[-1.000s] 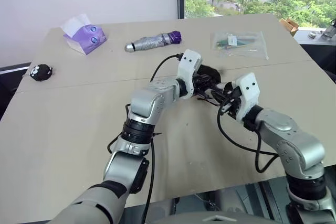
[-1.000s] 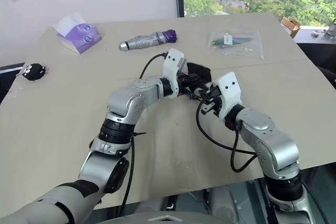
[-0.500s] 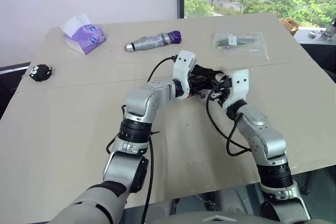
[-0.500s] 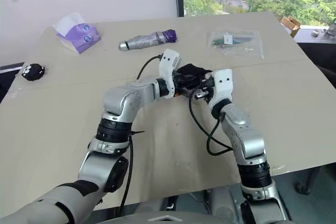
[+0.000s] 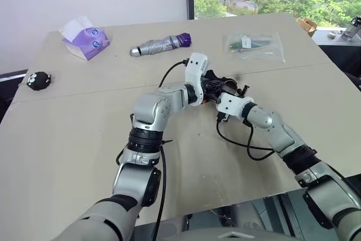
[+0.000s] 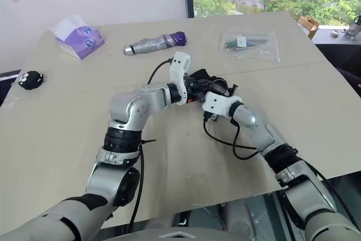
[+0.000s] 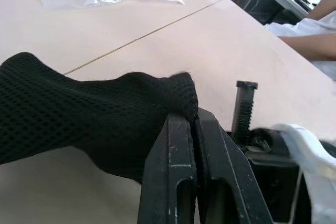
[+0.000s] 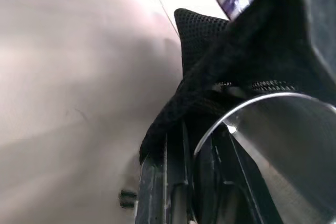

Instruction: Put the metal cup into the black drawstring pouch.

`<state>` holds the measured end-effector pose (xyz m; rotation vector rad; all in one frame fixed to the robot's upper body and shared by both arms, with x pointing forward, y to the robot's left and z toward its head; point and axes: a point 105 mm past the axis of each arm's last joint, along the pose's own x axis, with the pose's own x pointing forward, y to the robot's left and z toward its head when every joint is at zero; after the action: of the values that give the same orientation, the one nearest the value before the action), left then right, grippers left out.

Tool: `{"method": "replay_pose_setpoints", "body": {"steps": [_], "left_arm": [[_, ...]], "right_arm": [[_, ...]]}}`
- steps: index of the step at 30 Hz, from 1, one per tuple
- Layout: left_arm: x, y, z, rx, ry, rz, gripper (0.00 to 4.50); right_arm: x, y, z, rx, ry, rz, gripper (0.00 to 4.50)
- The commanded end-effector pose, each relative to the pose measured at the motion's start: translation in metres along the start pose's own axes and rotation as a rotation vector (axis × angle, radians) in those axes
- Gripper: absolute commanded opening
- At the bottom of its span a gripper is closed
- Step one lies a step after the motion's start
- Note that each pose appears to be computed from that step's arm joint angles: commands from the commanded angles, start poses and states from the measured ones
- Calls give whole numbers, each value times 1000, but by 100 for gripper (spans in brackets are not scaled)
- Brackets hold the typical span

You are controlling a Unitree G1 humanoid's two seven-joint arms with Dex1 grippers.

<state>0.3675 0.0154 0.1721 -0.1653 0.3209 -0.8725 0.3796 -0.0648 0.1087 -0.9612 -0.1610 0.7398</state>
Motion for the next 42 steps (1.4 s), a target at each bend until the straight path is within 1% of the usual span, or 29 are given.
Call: {"method": "replay_pose_setpoints", "body": {"steps": [1,3,5,6,9,11,13,16,18,20,23,28,31,34,35,36,37,41,42], "left_arm": [[-4,-11,22,48,-82,-24,0],[-4,-6,22,46,-85,7,0],[-4,0,23,30,-92,34,0],[-4,1,23,20,-97,43,0],[-1,4,19,0,-94,57,0],[0,5,17,-17,-94,62,0],[0,5,17,-29,-98,60,0],[0,4,18,-35,-101,60,0],[0,3,18,-39,-102,55,0],[1,2,18,-40,-103,51,0],[1,2,19,-35,-103,51,0],[-1,3,21,-31,-107,56,0],[-2,4,23,-27,-111,62,0],[-4,6,24,-26,-115,67,0],[-4,7,25,-24,-117,71,0],[-5,7,25,-23,-118,74,0],[-5,8,25,-22,-120,77,0],[-8,12,29,-28,-135,91,0],[-8,12,29,-30,-136,93,0]], "right_arm": [[-8,-17,7,24,-40,-69,188],[-17,-23,14,82,-72,-101,306],[-30,-27,25,152,-125,-117,379],[-36,-27,30,181,-148,-118,379],[-64,-26,56,277,-271,-112,379],[-78,-29,59,341,-290,-147,379],[-87,-31,49,400,-255,-185,379],[-93,-24,18,448,-131,-211,379],[-90,-15,-3,529,-44,-212,379],[-85,-8,-19,603,15,-220,379],[-75,-10,-37,724,49,-296,379],[-58,-14,-53,917,57,-385,379],[-48,-18,-57,1021,41,-436,379],[-37,-13,-56,1058,37,-400,379],[-34,-10,-57,1027,61,-388,379],[-33,-8,-58,1003,77,-383,325],[-32,-7,-60,975,92,-383,297],[-36,-23,-64,824,122,-469,104],[-38,-26,-65,789,128,-483,50]]}}
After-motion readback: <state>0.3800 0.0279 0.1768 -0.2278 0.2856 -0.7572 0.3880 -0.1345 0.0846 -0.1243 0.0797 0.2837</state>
